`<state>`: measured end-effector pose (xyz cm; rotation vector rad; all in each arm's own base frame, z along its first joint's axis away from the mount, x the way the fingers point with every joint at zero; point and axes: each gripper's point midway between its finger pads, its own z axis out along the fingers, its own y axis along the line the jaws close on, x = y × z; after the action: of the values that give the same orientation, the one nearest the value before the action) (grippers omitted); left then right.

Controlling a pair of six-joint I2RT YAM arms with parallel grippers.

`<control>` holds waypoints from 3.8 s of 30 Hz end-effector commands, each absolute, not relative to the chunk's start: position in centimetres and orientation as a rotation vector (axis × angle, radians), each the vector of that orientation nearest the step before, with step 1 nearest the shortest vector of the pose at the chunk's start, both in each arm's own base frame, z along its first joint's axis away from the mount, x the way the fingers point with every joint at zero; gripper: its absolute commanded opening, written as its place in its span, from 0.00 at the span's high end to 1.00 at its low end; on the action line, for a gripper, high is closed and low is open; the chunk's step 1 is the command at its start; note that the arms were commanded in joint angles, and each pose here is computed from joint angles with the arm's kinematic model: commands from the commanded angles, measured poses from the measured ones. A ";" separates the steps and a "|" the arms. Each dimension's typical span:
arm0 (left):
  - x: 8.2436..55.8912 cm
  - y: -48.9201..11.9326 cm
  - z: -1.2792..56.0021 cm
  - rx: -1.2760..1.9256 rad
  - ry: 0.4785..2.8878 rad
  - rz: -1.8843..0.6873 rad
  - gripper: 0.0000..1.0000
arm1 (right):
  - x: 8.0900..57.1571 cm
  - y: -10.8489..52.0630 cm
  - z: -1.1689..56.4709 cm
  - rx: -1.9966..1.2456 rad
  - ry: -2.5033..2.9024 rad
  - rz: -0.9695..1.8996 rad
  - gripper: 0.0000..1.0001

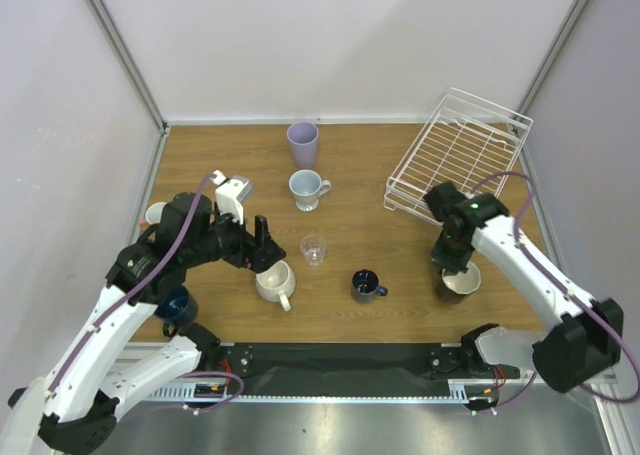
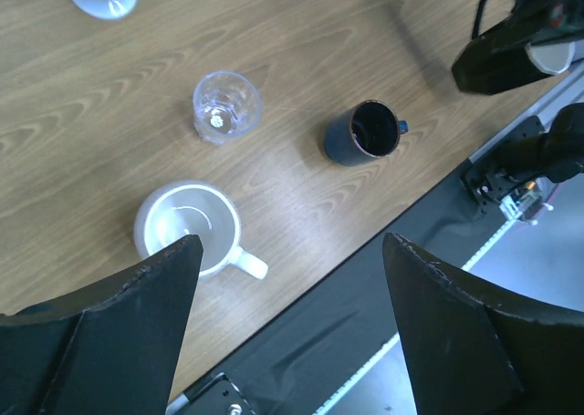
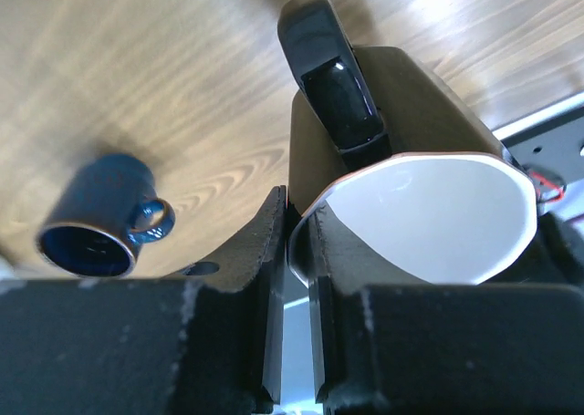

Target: Load the cups into the dish rack

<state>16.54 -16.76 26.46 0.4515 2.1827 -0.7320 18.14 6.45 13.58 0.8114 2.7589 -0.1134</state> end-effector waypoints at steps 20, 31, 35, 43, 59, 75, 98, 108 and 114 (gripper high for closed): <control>16.7 -17.9 30.0 0.317 2.272 -0.807 0.24 | 21.7 14.8 9.5 0.500 2.823 -0.026 0.64; 19.0 -20.3 28.2 0.241 2.405 -0.805 0.28 | 21.0 14.7 17.1 0.468 2.756 0.113 0.07; 20.1 -22.8 26.5 0.228 2.506 -0.728 0.30 | 20.6 12.5 23.0 0.506 2.649 0.168 0.15; 21.2 -33.8 24.9 0.293 2.627 -0.730 0.29 | 21.6 3.3 29.3 0.646 2.425 0.212 0.15; 19.3 -44.7 16.8 0.300 2.884 -0.493 0.22 | 19.3 1.8 32.4 0.674 2.294 0.353 0.14; 19.5 -47.9 11.1 0.257 2.921 -0.476 0.33 | 17.4 1.8 31.1 0.676 2.316 0.334 0.14; 19.6 -46.2 23.2 0.603 2.637 -0.802 1.00 | 18.8 5.1 32.5 0.608 2.316 0.590 0.06; 22.0 -37.8 39.7 0.282 2.044 -1.479 0.99 | 21.7 12.1 39.8 0.483 2.030 1.312 0.00; 21.9 -35.4 45.1 0.242 1.799 -1.587 1.00 | 24.0 13.8 45.7 0.414 1.714 1.615 0.00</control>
<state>23.64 -33.50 39.01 0.1502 2.0612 -1.3385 24.33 11.86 38.05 0.6311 1.9432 1.3824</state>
